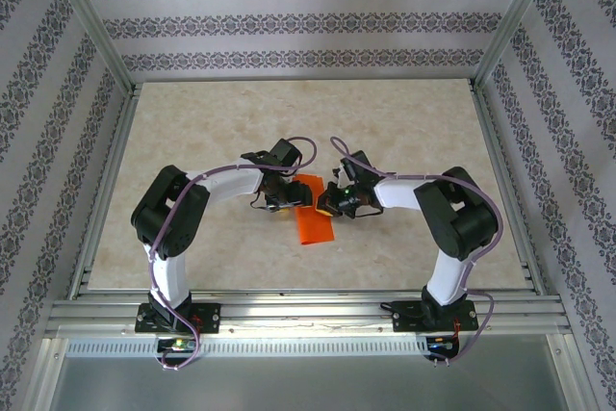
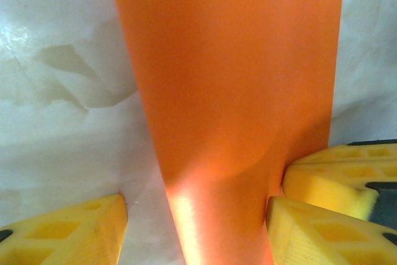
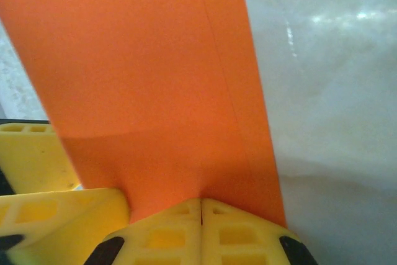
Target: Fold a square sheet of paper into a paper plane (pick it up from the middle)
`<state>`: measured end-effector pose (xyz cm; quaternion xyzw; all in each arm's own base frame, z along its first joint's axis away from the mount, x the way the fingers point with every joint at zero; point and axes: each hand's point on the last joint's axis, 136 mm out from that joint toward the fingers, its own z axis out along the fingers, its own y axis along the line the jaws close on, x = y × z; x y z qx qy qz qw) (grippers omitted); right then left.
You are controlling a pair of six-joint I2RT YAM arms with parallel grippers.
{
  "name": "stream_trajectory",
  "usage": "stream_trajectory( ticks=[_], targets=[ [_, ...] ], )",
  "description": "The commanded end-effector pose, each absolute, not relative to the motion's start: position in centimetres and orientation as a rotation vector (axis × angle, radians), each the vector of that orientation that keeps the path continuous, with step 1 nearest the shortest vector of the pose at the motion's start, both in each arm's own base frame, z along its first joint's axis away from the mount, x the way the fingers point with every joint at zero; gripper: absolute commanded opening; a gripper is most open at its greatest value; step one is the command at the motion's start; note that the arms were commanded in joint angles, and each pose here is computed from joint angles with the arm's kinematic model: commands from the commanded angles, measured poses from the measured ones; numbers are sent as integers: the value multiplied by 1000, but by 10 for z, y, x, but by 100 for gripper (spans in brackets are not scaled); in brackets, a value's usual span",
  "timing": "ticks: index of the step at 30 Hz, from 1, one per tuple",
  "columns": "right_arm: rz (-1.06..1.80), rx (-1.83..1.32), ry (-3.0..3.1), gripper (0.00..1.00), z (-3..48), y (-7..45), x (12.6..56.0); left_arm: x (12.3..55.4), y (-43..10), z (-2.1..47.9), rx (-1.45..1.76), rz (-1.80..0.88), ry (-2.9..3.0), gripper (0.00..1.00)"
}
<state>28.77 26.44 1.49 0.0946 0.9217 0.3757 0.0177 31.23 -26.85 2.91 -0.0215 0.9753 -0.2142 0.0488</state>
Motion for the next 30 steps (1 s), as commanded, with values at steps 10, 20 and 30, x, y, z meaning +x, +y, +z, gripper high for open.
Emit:
stream_trajectory(
  ticks=[10, 20, 30],
  targets=[
    [1079, 617, 2857, 0, -10, 258, 265, 312, -279, 41, -167, -815, 2850, 58],
    [1101, 623, 2845, 0, -7, 260, 267, 311, -277, 36, -183, -826, 2836, 46],
    [1316, 442, 2602, 19, 77, 270, 301, 307, -271, 23, -138, -730, 2909, 40]
  ],
)
